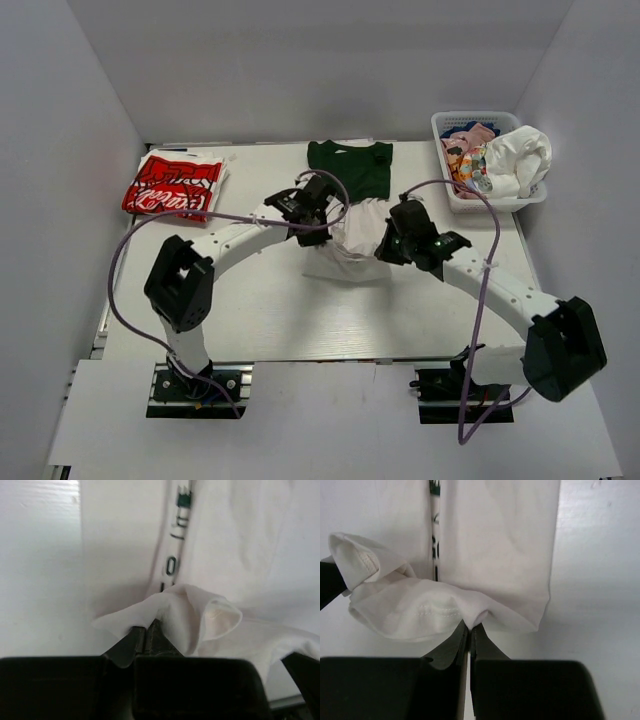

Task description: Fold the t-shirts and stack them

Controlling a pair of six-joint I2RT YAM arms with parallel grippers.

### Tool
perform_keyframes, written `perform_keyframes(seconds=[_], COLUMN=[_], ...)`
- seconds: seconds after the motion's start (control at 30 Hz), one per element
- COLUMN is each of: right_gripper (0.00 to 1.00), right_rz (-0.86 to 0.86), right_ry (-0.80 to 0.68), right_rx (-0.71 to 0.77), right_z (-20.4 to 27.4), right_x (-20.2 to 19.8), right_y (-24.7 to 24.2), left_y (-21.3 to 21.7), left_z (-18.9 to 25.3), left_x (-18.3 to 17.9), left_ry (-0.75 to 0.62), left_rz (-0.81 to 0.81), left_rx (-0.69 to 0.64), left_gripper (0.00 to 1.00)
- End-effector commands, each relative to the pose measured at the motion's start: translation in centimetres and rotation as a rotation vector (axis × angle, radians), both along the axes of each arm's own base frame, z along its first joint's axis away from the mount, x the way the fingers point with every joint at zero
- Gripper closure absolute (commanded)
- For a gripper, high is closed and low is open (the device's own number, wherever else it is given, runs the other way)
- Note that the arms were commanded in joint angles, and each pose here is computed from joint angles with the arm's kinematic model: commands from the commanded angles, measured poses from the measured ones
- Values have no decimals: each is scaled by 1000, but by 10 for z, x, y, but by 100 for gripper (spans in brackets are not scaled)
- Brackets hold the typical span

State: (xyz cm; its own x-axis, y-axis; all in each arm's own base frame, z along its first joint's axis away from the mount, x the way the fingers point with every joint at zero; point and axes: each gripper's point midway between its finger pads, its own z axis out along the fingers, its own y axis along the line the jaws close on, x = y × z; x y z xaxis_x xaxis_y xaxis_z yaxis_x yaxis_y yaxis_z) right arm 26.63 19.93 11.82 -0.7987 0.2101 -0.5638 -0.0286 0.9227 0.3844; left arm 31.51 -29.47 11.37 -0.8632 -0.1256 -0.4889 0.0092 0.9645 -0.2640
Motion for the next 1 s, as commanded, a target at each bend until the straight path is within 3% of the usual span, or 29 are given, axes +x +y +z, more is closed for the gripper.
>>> perform_keyframes(seconds=[0.0,0.07,0.27,0.67,0.73,0.77,0.83,0.87,0.9,0.93,0.97], right_gripper=[100,100,100,100,99,82,59,45,10,9,9], right_rz=[-66,-67,-63,-119,-121,-132,-135,-136,-127,-127,-112], right_ry=[-97,-128,-74,34,20,21,-17,-15,-28,-30,-76], right_rx=[-43,-19,-27,-50,-57,-60,-45,-56,-55,-59,-43], right_z=[22,38,26,-25,-23,-27,-12,-10,-5,-6,13], right_x=[44,62,101,144,159,169,185,185,186,183,182], right_y=[-3,2,8,-9,-14,-15,-15,-18,-17,-18,-15], left_y=[18,15,8,12,15,19,16,25,31,35,39], left_z=[18,13,24,-2,0,1,18,17,21,20,22], left_x=[33,49,96,144,162,172,188,191,193,193,189], left_ry=[-49,-52,-96,-99,-141,-156,-190,-174,-176,-173,-174], left_rz=[44,41,7,6,38,47,29,35,37,50,57], left_rx=[48,49,21,29,33,31,-2,15,22,44,53], left_gripper=[100,100,100,100,85,57,37,20,13,2,0])
